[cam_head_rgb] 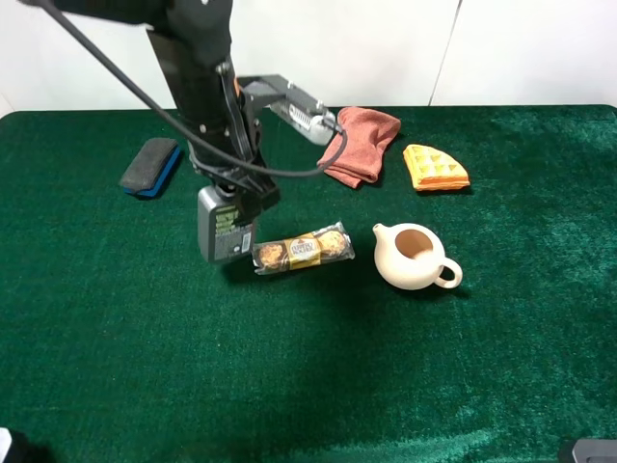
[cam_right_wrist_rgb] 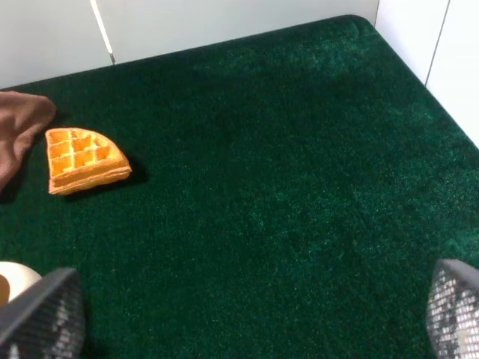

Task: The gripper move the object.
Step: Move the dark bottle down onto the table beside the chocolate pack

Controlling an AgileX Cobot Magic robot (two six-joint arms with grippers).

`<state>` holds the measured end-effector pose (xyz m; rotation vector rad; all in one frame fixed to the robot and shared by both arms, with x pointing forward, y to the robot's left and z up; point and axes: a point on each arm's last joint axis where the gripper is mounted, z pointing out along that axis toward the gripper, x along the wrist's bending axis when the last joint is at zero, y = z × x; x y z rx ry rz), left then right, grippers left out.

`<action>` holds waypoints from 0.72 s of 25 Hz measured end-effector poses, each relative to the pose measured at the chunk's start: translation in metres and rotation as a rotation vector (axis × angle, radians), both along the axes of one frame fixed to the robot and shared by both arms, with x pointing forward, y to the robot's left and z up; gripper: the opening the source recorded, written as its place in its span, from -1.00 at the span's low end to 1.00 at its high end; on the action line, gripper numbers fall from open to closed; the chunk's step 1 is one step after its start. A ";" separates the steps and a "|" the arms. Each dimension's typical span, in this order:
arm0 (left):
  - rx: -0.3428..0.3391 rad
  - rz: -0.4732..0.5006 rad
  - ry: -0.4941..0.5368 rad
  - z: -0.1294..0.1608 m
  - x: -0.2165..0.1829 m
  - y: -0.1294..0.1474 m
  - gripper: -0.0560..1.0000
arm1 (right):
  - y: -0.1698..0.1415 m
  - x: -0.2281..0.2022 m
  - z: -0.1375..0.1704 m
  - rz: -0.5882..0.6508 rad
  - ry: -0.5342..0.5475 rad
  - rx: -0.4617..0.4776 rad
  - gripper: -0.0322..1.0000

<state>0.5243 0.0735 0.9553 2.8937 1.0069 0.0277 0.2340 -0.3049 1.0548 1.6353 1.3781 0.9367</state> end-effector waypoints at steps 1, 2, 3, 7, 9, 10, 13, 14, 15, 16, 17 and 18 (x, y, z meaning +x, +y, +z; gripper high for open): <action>-0.001 0.003 0.001 -0.003 -0.001 0.001 -0.08 | 0.000 0.000 0.000 0.000 0.000 0.000 0.41; -0.002 0.009 0.001 -0.006 -0.003 0.002 -0.08 | 0.000 0.000 0.000 0.000 0.000 0.000 0.41; -0.008 0.015 -0.007 -0.008 -0.004 0.003 -0.08 | 0.000 0.000 0.000 0.000 0.000 0.000 0.41; -0.035 0.029 -0.051 -0.010 -0.012 0.010 -0.08 | 0.000 0.000 0.000 0.000 0.000 0.000 0.41; -0.044 0.031 -0.073 -0.012 -0.015 0.013 -0.08 | 0.000 0.000 0.000 0.000 0.000 0.000 0.41; -0.049 0.030 -0.083 -0.013 -0.016 0.015 -0.08 | 0.000 0.000 0.000 0.000 0.000 0.000 0.41; -0.060 0.030 -0.102 -0.019 -0.022 0.019 -0.08 | 0.000 0.000 0.000 0.000 0.000 0.000 0.41; -0.066 0.029 -0.111 -0.020 -0.023 0.021 -0.08 | 0.000 0.000 0.000 0.000 0.000 0.000 0.41; -0.073 0.029 -0.119 -0.020 -0.025 0.022 -0.08 | 0.000 0.000 0.000 0.000 0.000 0.000 0.41; -0.074 0.030 -0.122 -0.021 -0.027 0.024 -0.08 | 0.000 0.000 0.000 0.000 0.000 0.000 0.41; -0.079 0.030 -0.128 -0.022 -0.028 0.024 -0.08 | 0.000 0.000 0.000 0.000 0.000 0.000 0.41; -0.081 0.030 -0.131 -0.022 -0.028 0.025 -0.08 | 0.000 0.000 0.000 0.000 0.000 0.000 0.41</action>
